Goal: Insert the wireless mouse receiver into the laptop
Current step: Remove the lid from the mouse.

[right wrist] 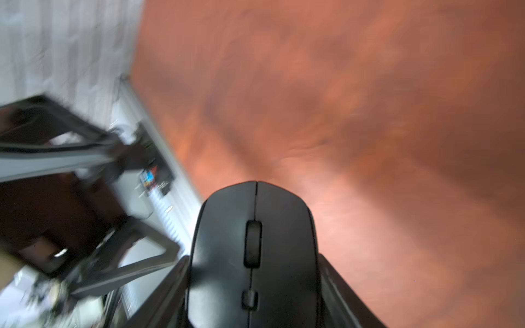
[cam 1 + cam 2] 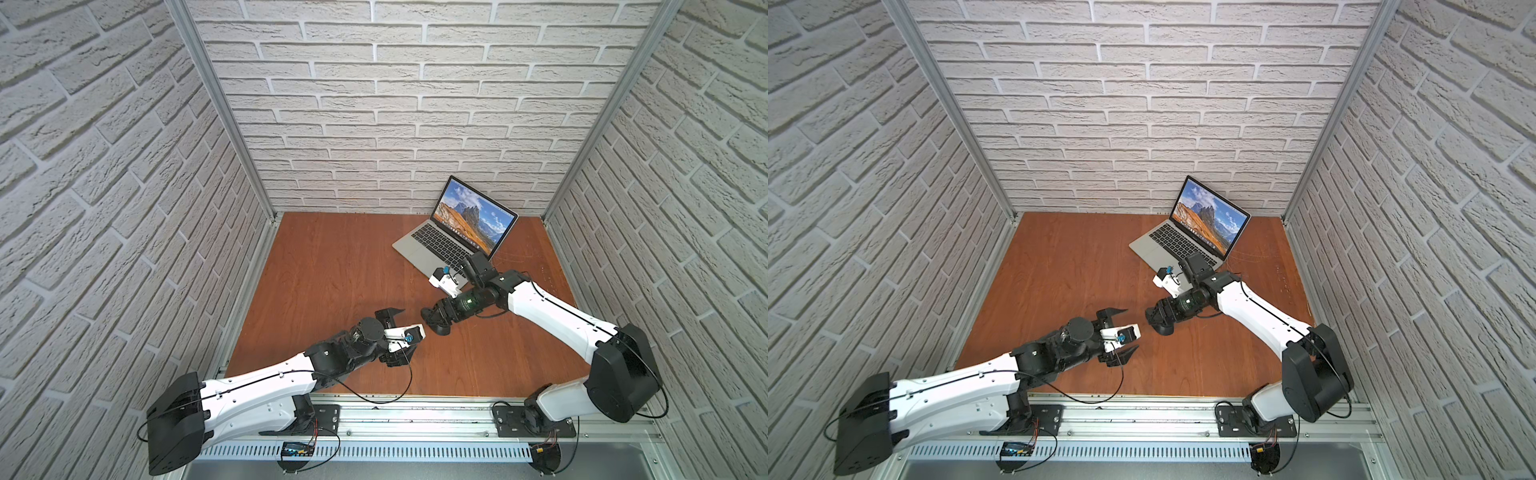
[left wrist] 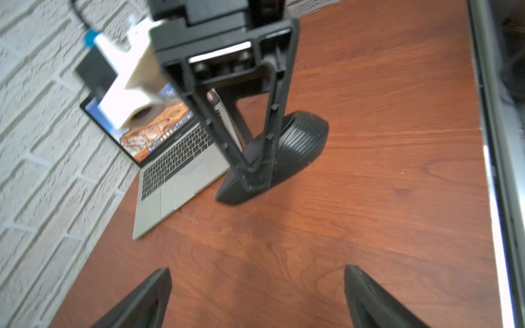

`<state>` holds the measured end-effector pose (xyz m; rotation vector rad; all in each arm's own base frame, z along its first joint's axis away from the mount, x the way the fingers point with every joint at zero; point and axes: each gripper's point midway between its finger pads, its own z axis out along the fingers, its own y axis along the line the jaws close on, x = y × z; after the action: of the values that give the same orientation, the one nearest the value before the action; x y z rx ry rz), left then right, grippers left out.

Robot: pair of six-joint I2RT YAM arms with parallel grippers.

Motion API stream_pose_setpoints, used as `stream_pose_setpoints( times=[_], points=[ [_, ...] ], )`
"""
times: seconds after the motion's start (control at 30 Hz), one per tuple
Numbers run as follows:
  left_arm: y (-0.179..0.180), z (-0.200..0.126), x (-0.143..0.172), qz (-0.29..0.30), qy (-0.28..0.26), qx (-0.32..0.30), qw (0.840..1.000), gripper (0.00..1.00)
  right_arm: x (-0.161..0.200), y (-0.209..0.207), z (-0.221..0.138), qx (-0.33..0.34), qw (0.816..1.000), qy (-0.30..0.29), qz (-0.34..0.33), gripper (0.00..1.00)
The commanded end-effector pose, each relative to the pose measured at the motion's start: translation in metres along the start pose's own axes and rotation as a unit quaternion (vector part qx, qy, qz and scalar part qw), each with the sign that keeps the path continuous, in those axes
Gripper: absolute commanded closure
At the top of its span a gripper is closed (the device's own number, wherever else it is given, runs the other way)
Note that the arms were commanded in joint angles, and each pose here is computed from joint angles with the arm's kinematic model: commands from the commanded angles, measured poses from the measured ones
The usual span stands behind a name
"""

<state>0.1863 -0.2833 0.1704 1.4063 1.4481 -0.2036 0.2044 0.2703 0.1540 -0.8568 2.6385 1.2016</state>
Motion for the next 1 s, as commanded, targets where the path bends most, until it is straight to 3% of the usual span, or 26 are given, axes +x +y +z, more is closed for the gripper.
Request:
stream_pose_setpoints(
  times=[0.0,0.1,0.2,0.5,0.7,0.77,0.87,0.97],
  points=[
    [-0.007,-0.005,-0.029,0.071,-0.033,0.022,0.997,0.02,0.028,0.049,-0.004,-0.112,0.991,0.056,-0.055,0.59],
    [-0.020,-0.010,-0.041,0.079,-0.049,0.057,0.994,0.03,0.038,0.061,0.001,-0.137,0.985,0.080,-0.071,0.61],
    [-0.030,-0.011,-0.040,0.075,-0.042,0.090,0.992,0.11,0.041,0.068,0.004,-0.150,0.981,0.089,-0.079,0.62],
    [-0.042,-0.012,-0.049,0.043,-0.060,0.128,0.989,0.53,0.045,0.077,0.004,-0.173,0.976,0.098,-0.087,0.64],
    [-0.042,-0.012,-0.052,-0.004,-0.058,0.138,0.989,0.89,0.042,0.068,0.006,-0.140,0.982,0.089,-0.091,0.63],
    [-0.039,-0.012,-0.053,-0.051,-0.056,0.141,0.987,0.98,0.037,0.058,0.007,-0.104,0.987,0.076,-0.094,0.53],
    [-0.031,-0.015,-0.042,-0.147,-0.040,0.149,0.977,0.99,0.020,0.045,-0.002,-0.058,0.993,0.027,-0.101,0.25],
    [-0.021,-0.019,-0.031,-0.267,-0.021,0.185,0.945,1.00,0.004,0.033,-0.013,0.001,0.991,-0.047,-0.128,0.13]
  ],
)
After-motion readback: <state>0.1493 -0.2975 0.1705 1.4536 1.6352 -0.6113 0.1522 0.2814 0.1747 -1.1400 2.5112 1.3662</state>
